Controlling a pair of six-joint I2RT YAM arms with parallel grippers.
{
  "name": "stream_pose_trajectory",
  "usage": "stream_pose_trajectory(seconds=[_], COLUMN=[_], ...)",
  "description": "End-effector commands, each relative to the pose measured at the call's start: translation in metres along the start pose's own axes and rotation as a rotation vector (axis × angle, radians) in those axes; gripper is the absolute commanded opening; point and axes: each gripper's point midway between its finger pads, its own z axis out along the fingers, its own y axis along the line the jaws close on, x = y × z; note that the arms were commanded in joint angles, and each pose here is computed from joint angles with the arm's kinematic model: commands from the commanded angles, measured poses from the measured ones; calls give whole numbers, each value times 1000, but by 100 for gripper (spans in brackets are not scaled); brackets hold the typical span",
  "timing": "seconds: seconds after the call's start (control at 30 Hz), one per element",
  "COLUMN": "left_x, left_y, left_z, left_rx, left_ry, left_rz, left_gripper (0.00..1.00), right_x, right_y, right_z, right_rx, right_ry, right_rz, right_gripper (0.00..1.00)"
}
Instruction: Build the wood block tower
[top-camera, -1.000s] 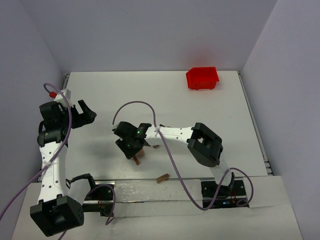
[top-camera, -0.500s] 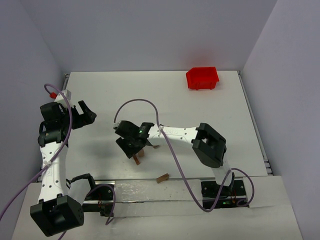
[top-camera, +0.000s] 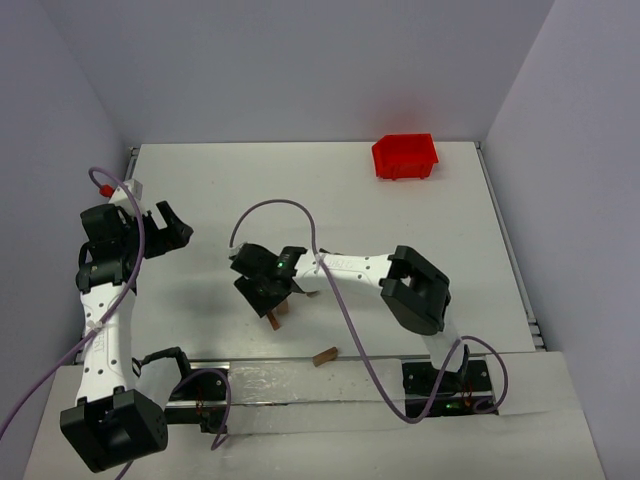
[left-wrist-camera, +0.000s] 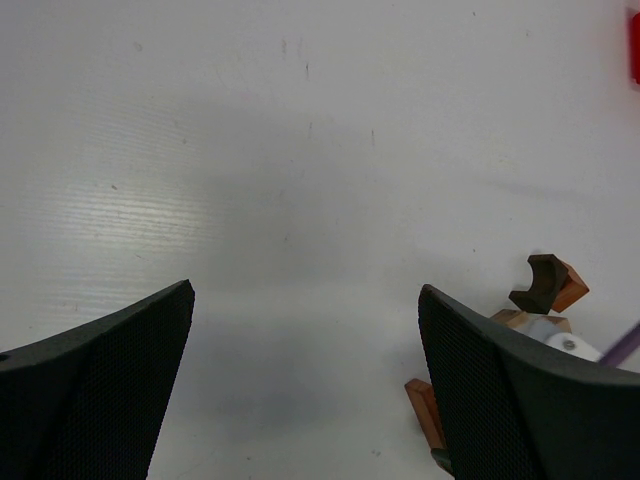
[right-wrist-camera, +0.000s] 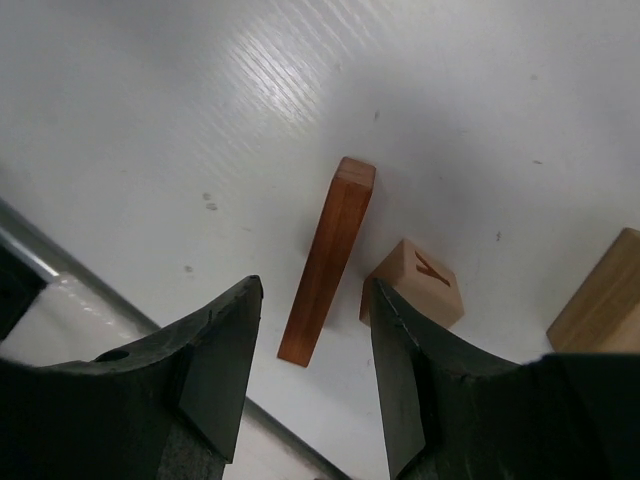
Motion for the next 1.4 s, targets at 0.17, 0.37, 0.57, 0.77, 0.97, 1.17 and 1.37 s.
stream_pose_trajectory(seconds=[0.17,0.37,0.57,0.77,0.97,1.17,1.37], left_x=[-16,-15,-15,-17,-16,-14,-16], left_y=[1,3,3,0,-1,1,2], left_z=[-1,0,0,1,5,9,5], left_rx=[0,-7,-9,6,21,22,9], left_ry=[-56,-52,-53,-52,-45,-33,-41], left_rz=[40,44,49,50,38,31,51], left_gripper=[99,99,99,99,99,99,99], right_x=[7,8,-33,-107,-112,-87,-76], right_y=[-4,-3,-6,-89,-189,-212,-212], right_z=[24,24,-20,-73,-69,-35,-1], right_rx=[22,8,-132,-220,11,11,-47], right_ry=[59,70,-12,-202,-218,-146,-85], right_rz=[22,30,80,51,-211,-352,-421], right_gripper=[49,22,0,0,0,0,0])
